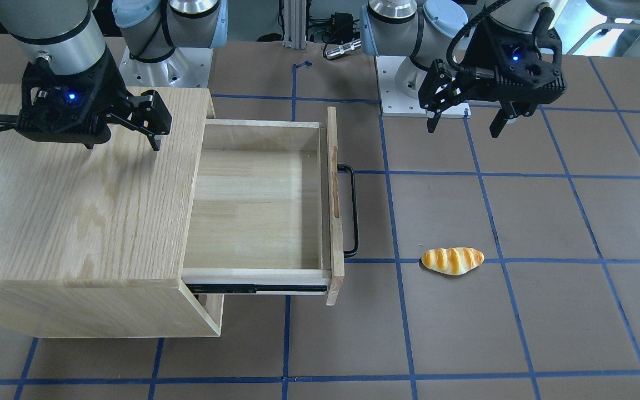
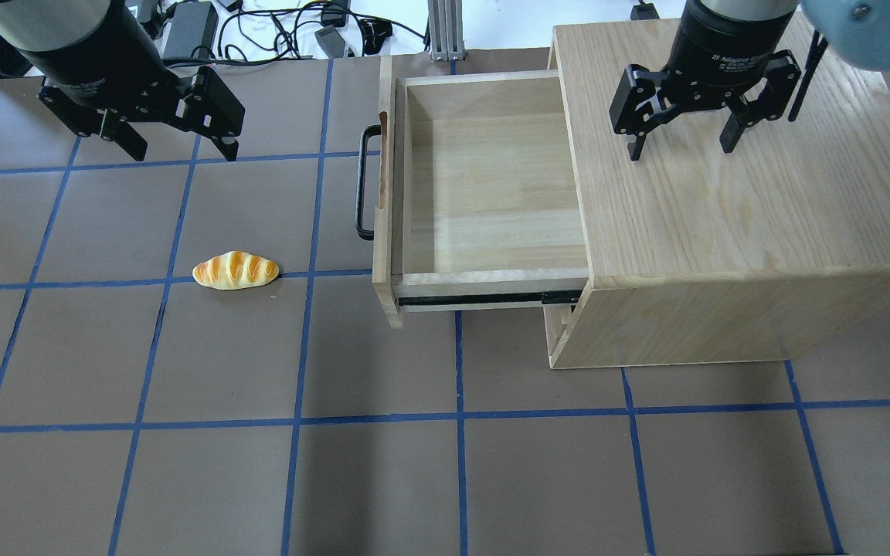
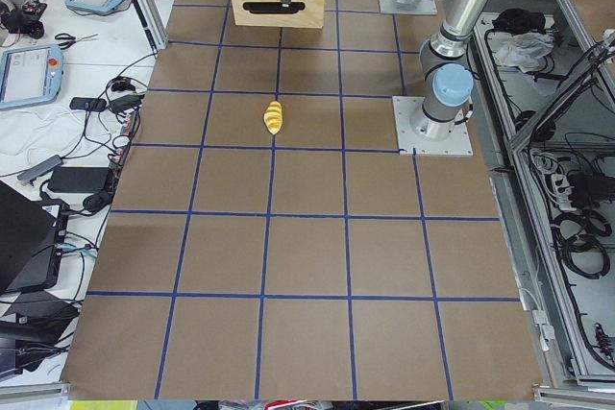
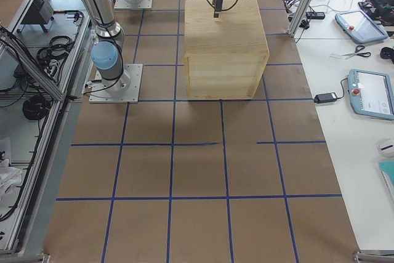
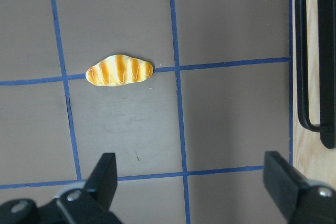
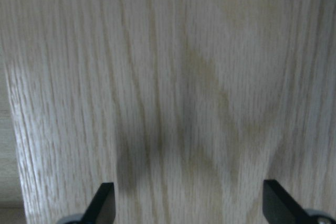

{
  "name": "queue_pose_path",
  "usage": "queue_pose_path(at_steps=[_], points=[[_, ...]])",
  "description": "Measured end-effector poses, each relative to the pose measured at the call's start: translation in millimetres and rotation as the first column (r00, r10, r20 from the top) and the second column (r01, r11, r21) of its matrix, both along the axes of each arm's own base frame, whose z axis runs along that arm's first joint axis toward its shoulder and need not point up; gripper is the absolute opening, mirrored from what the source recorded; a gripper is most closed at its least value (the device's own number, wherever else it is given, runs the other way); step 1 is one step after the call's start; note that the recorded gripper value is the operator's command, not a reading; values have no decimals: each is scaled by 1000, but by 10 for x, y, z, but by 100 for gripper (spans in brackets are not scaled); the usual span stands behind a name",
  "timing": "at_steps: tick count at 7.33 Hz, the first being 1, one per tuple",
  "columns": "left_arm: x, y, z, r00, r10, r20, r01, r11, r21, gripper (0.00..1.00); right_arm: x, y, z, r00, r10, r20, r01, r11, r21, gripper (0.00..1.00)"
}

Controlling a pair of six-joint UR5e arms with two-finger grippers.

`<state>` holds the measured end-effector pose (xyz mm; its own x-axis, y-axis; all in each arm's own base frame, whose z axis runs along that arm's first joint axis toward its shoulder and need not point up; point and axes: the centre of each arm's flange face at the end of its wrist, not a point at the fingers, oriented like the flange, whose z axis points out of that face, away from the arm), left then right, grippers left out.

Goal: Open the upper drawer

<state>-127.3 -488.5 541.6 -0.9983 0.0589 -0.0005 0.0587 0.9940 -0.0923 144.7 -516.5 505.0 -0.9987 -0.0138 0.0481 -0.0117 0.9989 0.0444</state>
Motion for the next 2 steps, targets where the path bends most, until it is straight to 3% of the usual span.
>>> queue_pose_path(at_steps=[2], points=[[2,2,-12,1000,4,0,-4,1000,2,100,-2,-1,0,1000,0,0,0,1000,0,100]])
